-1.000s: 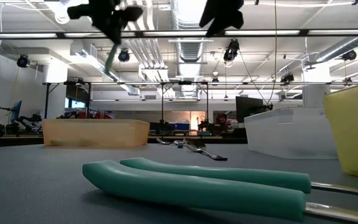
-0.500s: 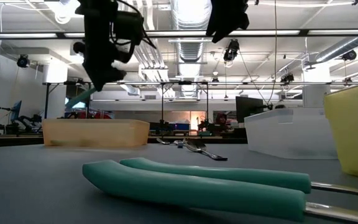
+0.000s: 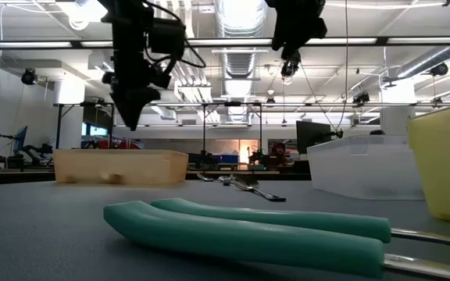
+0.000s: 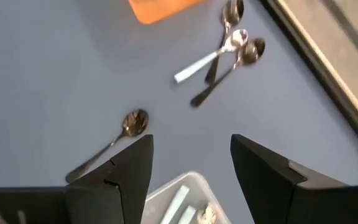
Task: Sort silverware by color (type)
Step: Put the black spoon into the yellow bin
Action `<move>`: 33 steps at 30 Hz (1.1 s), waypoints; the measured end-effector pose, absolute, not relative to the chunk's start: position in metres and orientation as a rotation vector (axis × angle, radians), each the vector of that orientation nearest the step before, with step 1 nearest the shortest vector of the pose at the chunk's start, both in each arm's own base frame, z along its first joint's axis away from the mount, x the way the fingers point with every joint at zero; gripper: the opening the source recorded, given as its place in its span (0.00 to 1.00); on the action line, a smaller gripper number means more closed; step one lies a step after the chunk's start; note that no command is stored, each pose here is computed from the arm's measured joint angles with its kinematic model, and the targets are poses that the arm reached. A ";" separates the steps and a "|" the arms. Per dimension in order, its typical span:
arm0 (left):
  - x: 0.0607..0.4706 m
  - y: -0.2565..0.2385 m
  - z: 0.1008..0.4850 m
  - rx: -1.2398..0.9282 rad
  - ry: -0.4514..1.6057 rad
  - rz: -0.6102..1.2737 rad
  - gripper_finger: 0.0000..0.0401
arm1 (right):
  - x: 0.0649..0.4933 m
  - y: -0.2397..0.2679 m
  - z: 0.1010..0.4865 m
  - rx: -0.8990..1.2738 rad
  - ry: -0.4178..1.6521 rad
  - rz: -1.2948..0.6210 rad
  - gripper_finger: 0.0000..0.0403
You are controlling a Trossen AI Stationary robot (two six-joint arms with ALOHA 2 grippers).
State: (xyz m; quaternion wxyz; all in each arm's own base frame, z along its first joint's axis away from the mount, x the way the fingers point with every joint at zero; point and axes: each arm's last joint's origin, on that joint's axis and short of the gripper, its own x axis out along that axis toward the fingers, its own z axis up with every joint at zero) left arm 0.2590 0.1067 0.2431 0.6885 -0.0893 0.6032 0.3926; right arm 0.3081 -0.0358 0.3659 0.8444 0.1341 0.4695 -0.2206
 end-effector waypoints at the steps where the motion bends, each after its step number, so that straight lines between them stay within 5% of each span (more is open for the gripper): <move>1: 0.263 0.105 0.245 -0.254 1.329 0.806 0.31 | 0.308 -0.034 0.365 0.296 0.998 -0.471 0.51; 7: 0.303 0.073 0.257 -0.524 1.063 0.272 0.31 | 0.309 -0.011 0.348 0.333 1.050 -0.457 0.51; 10: 0.319 0.045 0.261 -0.546 0.970 0.158 0.30 | 0.308 0.006 0.335 0.346 1.093 -0.436 0.51; 22: 0.297 -0.050 0.258 -0.505 1.080 0.418 0.29 | 0.317 0.067 0.274 0.487 0.875 -0.511 0.51; 33: 0.274 -0.109 0.285 -0.515 0.927 0.478 0.29 | 0.324 0.066 0.208 0.770 0.769 -0.764 0.51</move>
